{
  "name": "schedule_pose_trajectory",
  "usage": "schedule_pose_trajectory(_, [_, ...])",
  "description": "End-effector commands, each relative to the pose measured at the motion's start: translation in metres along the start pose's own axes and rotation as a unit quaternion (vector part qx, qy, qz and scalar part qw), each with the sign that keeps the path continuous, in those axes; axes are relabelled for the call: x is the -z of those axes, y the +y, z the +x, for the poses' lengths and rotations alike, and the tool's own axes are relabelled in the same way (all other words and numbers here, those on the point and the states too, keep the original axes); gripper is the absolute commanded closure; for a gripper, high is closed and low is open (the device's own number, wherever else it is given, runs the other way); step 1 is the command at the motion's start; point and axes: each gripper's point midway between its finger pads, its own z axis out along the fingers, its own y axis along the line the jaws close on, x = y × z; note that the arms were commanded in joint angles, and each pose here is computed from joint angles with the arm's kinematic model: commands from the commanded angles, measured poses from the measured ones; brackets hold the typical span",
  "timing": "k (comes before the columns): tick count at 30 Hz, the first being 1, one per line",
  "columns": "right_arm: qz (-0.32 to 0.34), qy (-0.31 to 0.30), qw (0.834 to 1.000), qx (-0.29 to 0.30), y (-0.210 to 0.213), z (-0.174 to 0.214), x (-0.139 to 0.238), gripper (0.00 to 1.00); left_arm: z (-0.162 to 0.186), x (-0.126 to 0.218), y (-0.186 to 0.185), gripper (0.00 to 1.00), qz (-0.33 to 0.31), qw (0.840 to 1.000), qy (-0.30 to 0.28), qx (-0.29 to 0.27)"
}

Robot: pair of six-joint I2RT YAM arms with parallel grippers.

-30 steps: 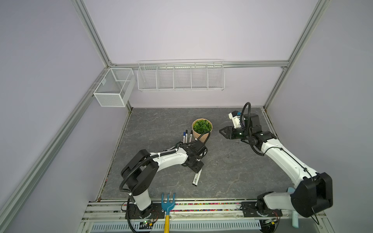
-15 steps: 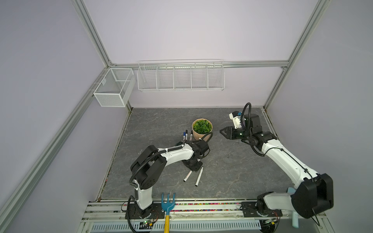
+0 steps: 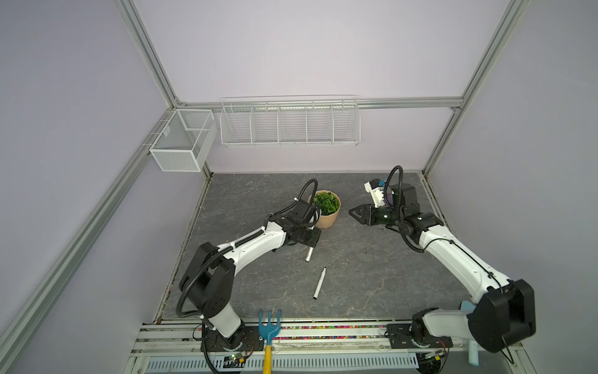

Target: Insert the pens into the pen caps

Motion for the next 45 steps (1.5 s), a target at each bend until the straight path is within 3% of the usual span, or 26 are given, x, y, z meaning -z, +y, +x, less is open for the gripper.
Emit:
schedule_pose_trajectory(1, [-0.078,0.030,0.996,0.027,0.031,0.013,-0.016,0.50,-0.054,0.020,-0.025,1.00,0.057,0.991,-0.118,0.014])
schedule_pose_trajectory(5, [-0.091,0.067,0.993,0.041,0.040,0.026,-0.031,0.48,-0.082,0.035,-0.028,1.00,0.073,0.980,-0.182,0.037])
schedule_pose_trajectory(13, [-0.076,0.069,0.994,0.037,0.031,0.023,-0.047,0.50,-0.096,0.054,-0.052,1.00,0.135,0.972,-0.187,0.031])
schedule_pose_trajectory(19, [-0.107,0.062,0.992,0.032,0.041,0.018,-0.054,0.55,-0.093,0.054,-0.055,1.00,0.147,0.971,-0.185,0.027])
schedule_pose_trajectory(32, [-0.113,0.062,0.991,0.024,0.039,0.018,-0.063,0.86,-0.092,0.060,-0.064,1.00,0.174,0.965,-0.196,0.012])
schedule_pose_trajectory(35, [-0.108,0.055,0.992,0.019,0.036,0.016,-0.060,0.89,-0.085,0.060,-0.062,0.78,0.171,0.966,-0.194,0.005])
schedule_pose_trajectory(39, [-0.106,0.029,0.994,0.004,0.030,0.004,-0.052,0.90,-0.071,0.061,-0.056,0.63,0.153,0.970,-0.186,-0.010])
schedule_pose_trajectory(45, [-0.100,0.014,0.995,0.001,0.025,-0.005,-0.041,0.90,-0.053,0.062,-0.050,0.59,0.138,0.975,-0.171,-0.036])
